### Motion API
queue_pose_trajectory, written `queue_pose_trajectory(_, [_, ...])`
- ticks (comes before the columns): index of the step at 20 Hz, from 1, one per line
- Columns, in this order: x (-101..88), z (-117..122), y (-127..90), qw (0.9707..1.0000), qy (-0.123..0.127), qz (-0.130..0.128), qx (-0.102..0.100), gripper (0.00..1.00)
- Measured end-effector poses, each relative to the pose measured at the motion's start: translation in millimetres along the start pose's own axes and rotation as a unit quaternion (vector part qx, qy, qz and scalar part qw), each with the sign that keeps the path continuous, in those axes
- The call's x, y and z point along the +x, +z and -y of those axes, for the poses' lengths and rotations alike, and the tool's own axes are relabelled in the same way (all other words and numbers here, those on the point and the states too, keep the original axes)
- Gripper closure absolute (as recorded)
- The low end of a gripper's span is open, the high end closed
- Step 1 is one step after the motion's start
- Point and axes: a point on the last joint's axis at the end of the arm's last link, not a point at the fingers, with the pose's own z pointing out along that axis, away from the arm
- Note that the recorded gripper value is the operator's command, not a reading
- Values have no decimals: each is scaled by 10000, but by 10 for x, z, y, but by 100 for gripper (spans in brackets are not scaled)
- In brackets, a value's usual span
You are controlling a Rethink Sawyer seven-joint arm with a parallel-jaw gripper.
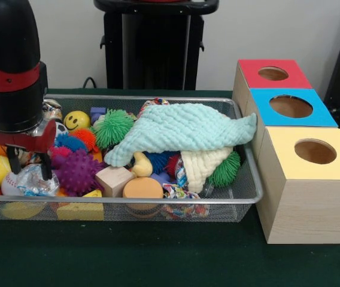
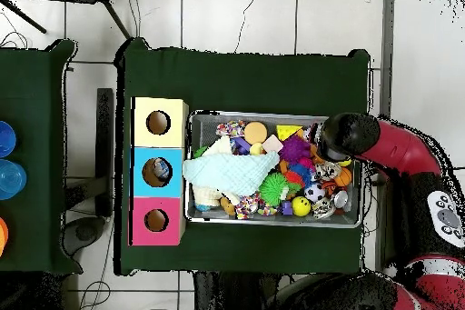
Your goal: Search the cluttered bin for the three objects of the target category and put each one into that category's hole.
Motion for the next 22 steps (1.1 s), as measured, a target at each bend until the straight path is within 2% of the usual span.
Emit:
queue_pose_trajectory(6, [3,6,2,10000,1,-3,6,0])
queue_pose_trajectory(7, [4,8,3,10000,2,-4,8,100])
queue_pose_trajectory(22, [-1,45,-18,10000,25,11,16,100])
